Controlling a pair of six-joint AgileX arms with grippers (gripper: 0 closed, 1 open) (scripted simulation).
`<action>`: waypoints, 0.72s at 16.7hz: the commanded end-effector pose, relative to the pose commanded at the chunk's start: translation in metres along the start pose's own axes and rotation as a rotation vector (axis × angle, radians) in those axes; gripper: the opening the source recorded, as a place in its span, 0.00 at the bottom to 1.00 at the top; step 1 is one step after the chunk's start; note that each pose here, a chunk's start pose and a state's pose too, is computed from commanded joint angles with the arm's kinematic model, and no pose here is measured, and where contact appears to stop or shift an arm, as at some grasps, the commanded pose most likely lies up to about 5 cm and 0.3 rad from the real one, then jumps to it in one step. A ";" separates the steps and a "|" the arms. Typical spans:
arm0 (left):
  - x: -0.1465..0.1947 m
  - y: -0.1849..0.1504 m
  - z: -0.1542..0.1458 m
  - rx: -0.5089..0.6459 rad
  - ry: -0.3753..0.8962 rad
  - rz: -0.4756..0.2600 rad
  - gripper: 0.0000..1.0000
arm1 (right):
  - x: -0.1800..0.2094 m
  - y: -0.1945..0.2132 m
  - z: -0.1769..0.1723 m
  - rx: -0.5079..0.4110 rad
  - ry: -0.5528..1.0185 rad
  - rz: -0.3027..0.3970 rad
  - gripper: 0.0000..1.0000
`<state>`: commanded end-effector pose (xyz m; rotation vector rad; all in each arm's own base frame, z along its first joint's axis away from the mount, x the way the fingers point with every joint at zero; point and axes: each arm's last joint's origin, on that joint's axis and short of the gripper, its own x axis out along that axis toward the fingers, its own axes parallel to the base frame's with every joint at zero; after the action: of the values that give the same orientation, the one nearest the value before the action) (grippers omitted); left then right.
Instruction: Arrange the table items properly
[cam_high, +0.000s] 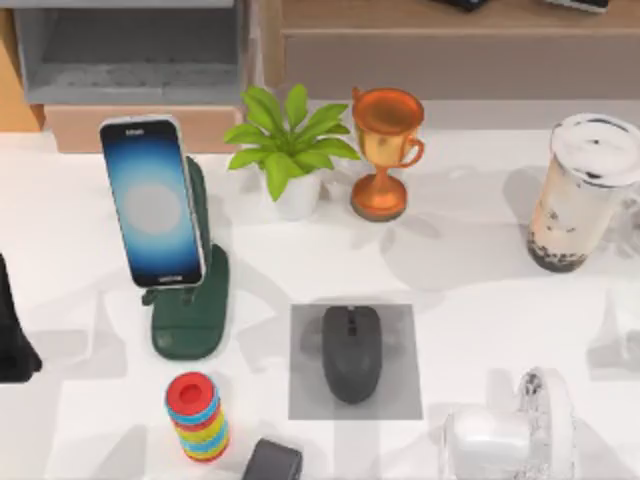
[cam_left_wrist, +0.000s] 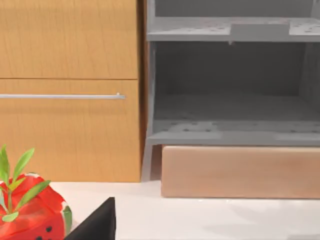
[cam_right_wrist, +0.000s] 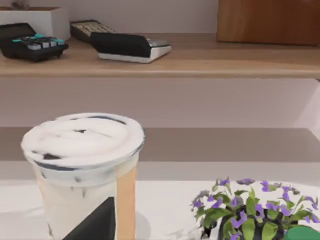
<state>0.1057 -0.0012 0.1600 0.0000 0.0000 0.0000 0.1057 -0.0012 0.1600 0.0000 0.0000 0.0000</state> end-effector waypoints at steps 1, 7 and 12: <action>0.000 0.000 0.000 0.000 0.000 0.000 1.00 | 0.000 0.000 0.000 0.000 0.000 0.000 1.00; 0.000 0.000 0.000 0.000 0.000 0.000 1.00 | 0.009 0.012 -0.010 0.022 0.021 0.077 1.00; 0.000 0.000 0.000 0.000 0.000 0.000 1.00 | 0.019 0.036 -0.020 0.057 0.015 0.207 1.00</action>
<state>0.1057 -0.0012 0.1600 0.0000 0.0000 0.0000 0.1247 0.0347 0.1398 0.0574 0.0155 0.2070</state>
